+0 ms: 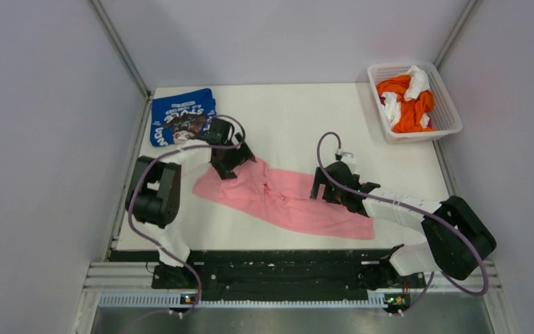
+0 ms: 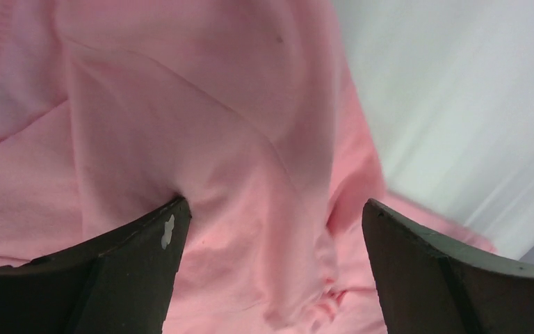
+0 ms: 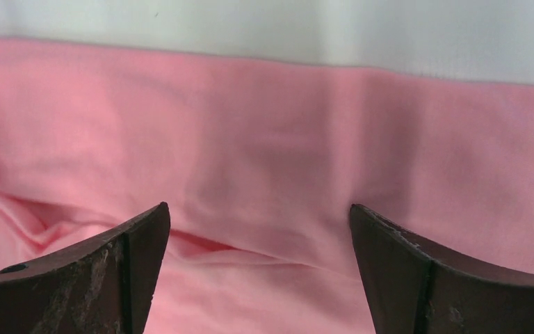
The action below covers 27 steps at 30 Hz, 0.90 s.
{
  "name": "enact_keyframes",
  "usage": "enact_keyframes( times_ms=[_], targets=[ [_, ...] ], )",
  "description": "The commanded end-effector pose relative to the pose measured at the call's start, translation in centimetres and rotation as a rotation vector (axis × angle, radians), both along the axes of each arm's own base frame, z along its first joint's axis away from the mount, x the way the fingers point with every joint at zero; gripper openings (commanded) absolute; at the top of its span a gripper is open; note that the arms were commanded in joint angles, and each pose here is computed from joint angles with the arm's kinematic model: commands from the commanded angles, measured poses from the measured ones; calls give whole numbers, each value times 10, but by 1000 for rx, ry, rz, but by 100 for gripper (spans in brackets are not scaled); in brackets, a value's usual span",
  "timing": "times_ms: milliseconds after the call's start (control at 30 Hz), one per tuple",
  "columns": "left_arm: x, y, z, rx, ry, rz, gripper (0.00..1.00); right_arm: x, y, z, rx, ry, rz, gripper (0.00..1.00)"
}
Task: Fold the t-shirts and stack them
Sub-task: Rotate the tshirt 90 degrees
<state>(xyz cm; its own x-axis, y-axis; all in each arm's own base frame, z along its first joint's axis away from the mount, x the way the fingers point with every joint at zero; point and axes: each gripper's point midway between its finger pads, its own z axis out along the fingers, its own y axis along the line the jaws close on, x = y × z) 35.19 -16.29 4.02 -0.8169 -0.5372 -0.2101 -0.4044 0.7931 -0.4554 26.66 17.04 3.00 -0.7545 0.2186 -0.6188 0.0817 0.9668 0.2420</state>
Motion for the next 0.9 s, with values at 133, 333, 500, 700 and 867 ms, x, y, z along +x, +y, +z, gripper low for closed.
enact_keyframes(
  times_ms=[133, 333, 500, 700, 867],
  targets=[
    [138, -73, -7, -4, -103, -36, 99, -62, 31, -15, 199, 163, 233, 99],
    [231, -162, -3, -215, -235, -58, 99, -89, 82, -3, 301, 173, 502, 99],
    [283, -185, 5, -432, -424, 50, 99, -116, 132, 17, 414, 164, 743, 99],
    [308, -185, 6, -531, -498, 114, 99, -119, 142, 20, 415, 143, 781, 99],
    [323, -162, 23, -529, -545, 147, 99, -110, 141, 37, 408, 80, 756, 99]
  ],
)
